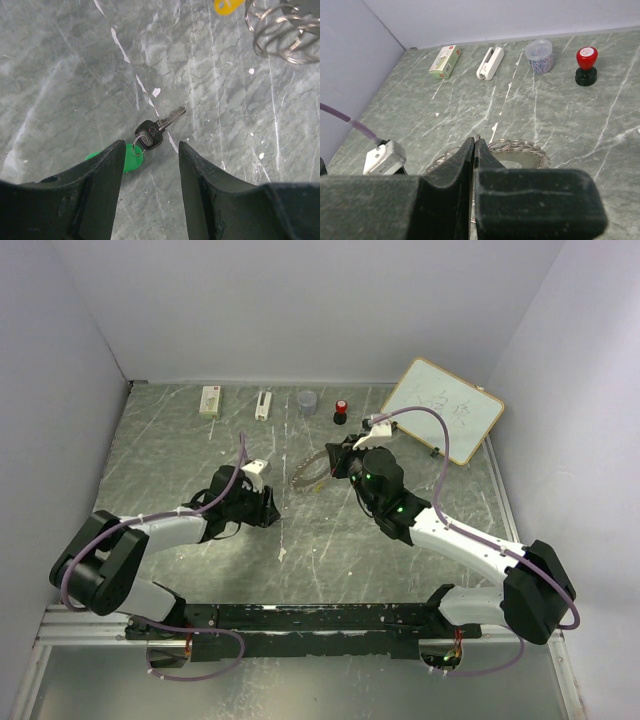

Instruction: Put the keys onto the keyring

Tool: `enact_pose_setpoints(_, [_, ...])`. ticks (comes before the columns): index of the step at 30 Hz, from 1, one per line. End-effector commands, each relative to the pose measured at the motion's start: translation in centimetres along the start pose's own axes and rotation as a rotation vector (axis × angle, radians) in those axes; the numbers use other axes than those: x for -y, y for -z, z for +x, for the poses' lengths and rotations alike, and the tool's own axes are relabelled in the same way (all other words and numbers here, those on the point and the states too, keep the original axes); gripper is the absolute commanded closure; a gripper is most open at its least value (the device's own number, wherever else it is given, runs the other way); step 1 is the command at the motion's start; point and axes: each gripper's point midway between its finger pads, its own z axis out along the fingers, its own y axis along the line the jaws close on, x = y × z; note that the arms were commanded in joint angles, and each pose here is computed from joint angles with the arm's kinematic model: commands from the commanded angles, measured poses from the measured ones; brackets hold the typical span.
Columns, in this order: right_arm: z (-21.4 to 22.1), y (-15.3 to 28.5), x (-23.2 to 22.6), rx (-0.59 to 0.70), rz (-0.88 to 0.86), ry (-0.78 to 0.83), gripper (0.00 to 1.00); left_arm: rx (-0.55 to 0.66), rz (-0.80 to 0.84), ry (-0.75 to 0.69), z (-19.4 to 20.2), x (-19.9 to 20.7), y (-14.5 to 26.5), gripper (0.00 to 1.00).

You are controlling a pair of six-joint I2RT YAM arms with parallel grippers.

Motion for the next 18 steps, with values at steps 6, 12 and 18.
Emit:
enact_pose_setpoints(6, [-1.82, -0.03, -0.34, 0.054, -0.017, -0.015, 1.0, -0.012, 0.023, -0.026, -0.42, 0.1, -0.74, 0.45])
enact_pose_setpoints(12, [-1.71, -0.24, -0.33, 0.051, -0.019, -0.015, 1.0, -0.022, 0.018, -0.032, -0.18, -0.13, -0.99, 0.47])
enact_pose_setpoints(18, [-1.51, -0.35, -0.23, 0.046, -0.018, -0.015, 1.0, -0.031, 0.02, -0.036, -0.03, -0.18, -1.22, 0.56])
